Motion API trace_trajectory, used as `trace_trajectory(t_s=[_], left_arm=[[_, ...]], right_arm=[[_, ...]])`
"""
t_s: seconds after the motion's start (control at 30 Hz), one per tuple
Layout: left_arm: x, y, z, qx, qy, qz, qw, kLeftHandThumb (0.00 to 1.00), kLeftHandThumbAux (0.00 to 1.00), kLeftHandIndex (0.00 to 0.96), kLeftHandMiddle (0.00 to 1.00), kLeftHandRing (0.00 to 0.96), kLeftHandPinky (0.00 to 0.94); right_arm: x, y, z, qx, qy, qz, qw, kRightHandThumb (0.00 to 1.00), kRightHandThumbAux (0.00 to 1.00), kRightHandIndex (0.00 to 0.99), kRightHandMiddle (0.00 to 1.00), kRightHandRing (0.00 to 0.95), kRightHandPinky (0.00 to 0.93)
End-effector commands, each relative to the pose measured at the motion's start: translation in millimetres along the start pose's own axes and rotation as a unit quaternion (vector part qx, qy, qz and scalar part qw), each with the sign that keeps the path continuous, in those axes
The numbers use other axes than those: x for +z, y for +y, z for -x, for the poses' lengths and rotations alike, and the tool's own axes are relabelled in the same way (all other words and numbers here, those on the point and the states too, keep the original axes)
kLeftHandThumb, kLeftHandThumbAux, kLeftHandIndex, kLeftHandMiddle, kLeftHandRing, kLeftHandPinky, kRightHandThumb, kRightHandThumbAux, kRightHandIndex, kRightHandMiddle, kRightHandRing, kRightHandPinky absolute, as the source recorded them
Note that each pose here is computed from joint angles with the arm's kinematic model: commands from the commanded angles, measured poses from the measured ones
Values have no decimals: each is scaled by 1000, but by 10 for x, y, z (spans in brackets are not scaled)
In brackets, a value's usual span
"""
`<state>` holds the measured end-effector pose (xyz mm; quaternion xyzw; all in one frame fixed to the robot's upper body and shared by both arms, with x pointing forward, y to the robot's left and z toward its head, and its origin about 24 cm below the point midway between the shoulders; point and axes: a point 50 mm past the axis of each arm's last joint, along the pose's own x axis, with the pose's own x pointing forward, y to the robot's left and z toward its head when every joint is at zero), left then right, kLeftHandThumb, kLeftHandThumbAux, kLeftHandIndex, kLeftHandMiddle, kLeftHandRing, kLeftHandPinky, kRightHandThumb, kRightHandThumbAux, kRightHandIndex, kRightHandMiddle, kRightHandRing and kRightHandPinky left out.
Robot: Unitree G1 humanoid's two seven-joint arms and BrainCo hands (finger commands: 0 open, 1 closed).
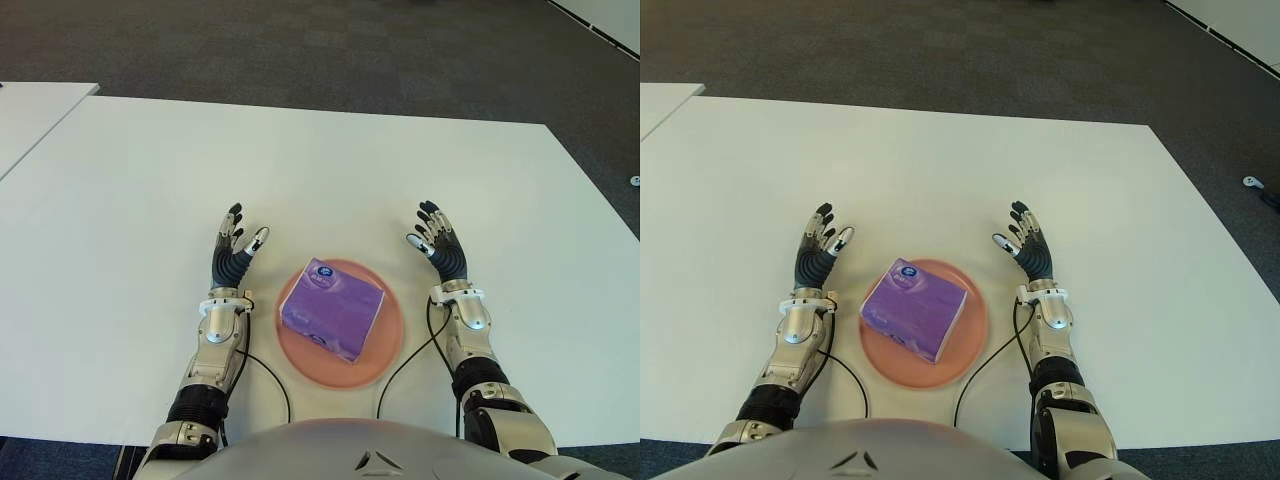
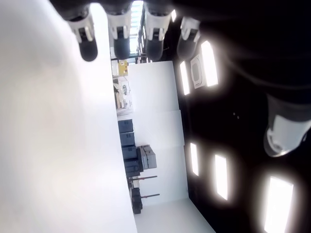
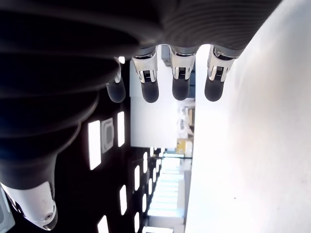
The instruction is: Put the tissue paper into the plate.
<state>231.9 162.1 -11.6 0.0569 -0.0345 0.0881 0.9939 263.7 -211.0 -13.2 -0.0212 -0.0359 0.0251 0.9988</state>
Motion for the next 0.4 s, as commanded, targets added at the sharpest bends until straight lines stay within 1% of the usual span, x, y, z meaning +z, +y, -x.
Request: trace_trajectory(t_s=[0.03,0.17,0.4], left_arm=[[-130,-1,113,16,41,-5,999,0,482,0,0,0,0],[-107,-7,112,23,35,-1,999,0,487,0,0,0,0],[-94,18,104,34,39,0,999,0,483,0,0,0,0]], right_arm=[[-705,40,763,-23,195,-39,980,151,644,0,8,0,18],[-705,40,763,-23,195,-39,980,151,644,0,8,0,18],[-707,57,749,-23,196,-39,980,151,644,0,8,0,18]])
